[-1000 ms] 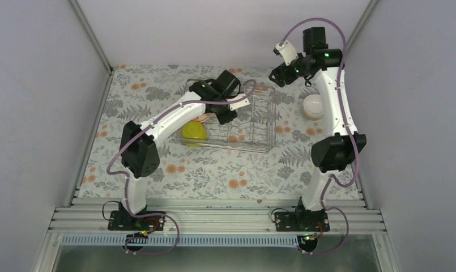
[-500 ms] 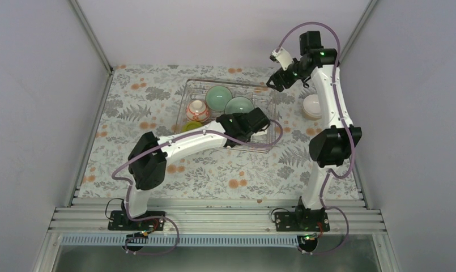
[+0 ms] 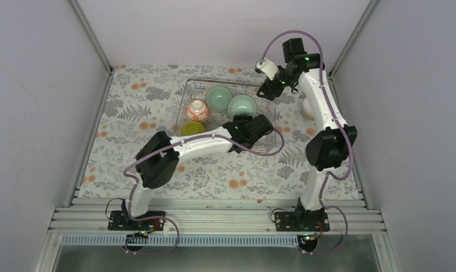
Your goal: Unload the bowls from the dish rack
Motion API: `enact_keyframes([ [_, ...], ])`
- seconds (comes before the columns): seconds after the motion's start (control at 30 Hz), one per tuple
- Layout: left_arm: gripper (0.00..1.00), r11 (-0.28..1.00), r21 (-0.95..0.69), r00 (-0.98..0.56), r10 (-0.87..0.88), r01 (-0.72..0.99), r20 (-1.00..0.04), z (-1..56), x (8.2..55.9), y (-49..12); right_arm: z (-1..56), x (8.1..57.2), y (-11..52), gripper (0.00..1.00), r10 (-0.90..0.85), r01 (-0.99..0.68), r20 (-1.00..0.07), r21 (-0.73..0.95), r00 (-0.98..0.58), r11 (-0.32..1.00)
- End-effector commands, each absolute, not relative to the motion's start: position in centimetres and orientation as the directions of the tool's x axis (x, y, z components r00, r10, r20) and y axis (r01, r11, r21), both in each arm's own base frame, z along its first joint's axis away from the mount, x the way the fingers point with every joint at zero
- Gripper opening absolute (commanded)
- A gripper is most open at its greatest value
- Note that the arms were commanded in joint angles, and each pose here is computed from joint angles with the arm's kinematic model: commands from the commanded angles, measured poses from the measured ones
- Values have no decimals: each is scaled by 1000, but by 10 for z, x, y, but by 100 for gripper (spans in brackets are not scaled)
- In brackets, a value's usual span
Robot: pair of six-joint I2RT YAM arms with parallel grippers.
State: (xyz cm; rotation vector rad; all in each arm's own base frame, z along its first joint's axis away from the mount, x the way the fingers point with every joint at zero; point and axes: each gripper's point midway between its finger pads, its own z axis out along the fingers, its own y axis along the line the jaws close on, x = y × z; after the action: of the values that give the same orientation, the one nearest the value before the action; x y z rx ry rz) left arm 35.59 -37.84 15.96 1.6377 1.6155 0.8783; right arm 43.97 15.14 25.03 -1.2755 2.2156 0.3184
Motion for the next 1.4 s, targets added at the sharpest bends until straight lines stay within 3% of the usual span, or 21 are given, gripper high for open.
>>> enact_keyframes([
  [0.0, 2, -43, 875, 8, 999, 483, 45, 172, 364, -382, 271, 428, 159, 75, -760, -857, -576, -186, -301, 480],
  [0.37, 2, -124, 825, 92, 992, 552, 88, 163, 363, -383, 266, 406, 169, 75, -830, -873, -494, -248, -258, 419],
  [0.8, 2, -203, 812, 195, 974, 548, 113, 182, 359, -388, 237, 406, 177, 72, -876, -904, -398, -205, -272, 374],
  [1.2, 2, -243, 850, 270, 955, 467, 124, 215, 357, -376, 220, 399, 187, 72, -857, -922, -422, -112, -294, 371],
  [1.37, 2, -254, 845, 272, 953, 470, 136, 215, 359, -377, 220, 403, 189, 64, -854, -921, -427, -111, -296, 374],
])
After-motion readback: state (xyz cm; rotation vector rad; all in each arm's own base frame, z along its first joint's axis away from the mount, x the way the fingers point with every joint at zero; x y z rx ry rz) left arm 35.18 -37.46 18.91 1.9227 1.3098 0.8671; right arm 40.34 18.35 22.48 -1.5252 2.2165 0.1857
